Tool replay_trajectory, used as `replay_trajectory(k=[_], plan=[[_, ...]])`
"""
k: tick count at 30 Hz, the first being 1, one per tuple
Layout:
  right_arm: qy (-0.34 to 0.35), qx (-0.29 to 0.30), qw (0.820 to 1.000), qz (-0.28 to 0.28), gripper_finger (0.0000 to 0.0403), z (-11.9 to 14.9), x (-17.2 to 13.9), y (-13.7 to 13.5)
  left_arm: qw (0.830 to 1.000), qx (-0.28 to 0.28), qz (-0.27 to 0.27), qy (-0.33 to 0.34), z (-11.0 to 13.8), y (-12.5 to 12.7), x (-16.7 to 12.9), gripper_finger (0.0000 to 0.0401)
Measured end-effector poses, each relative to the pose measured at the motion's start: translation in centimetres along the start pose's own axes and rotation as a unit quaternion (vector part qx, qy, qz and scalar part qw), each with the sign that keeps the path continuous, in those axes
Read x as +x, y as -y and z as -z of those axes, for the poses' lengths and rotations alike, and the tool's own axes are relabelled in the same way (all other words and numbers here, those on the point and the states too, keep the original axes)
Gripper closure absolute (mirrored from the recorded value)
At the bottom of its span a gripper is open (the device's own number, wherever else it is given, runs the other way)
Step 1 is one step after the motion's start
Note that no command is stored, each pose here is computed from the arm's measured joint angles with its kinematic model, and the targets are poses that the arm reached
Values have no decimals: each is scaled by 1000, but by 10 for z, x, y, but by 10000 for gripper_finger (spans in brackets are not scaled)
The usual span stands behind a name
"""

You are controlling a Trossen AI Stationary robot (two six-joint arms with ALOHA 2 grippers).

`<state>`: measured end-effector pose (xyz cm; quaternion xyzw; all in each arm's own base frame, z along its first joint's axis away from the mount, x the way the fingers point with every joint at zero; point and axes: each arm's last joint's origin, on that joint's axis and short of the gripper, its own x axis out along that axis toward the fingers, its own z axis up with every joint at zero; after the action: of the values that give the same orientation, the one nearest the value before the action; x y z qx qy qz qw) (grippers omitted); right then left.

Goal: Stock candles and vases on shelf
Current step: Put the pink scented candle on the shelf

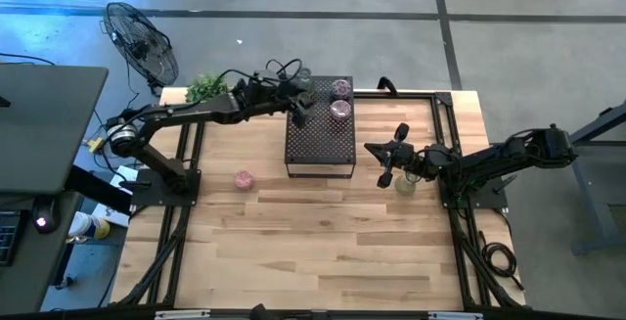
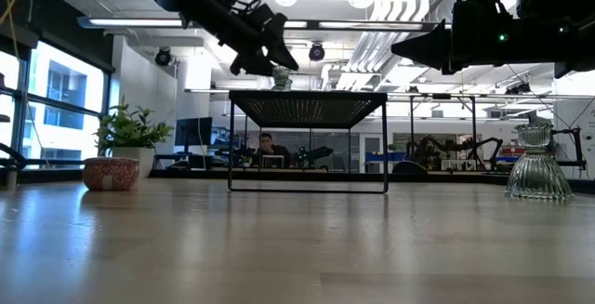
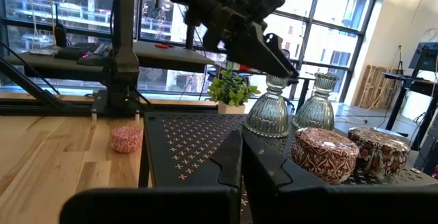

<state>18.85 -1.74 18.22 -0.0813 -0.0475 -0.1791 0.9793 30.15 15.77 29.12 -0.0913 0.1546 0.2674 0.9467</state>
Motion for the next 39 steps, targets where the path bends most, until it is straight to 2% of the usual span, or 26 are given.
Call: replay_trajectory(k=[8, 12, 18, 23, 25, 29, 33, 39], plan=[[0, 0, 1000, 0, 403, 0, 0, 0, 999, 41, -2, 11, -20, 0, -44, 160], [-1, -1, 1000, 0, 403, 0, 0, 0, 996, 76, 7, -35, -18, 6, -76, 182], [-7, -2, 1000, 1, 403, 1, 0, 0, 980, 127, -22, -154, 11, 38, -116, 276], [-8, 5, 1000, 3, 403, 1, 0, 0, 971, 112, 17, -211, 54, 67, -131, 377], [-8, 6, 1000, 3, 403, 1, 0, 0, 965, 91, 22, -243, 71, 74, -134, 394], [-8, 8, 1000, 3, 403, 1, 0, 0, 945, 25, 3, -327, 91, 73, -140, 370], [-7, 10, 1000, 3, 403, 1, 0, 0, 923, -40, -29, -381, 98, 69, -146, 327], [-4, 11, 1000, 1, 403, 1, 0, 0, 897, -88, -86, -426, 106, 64, -151, 209]])
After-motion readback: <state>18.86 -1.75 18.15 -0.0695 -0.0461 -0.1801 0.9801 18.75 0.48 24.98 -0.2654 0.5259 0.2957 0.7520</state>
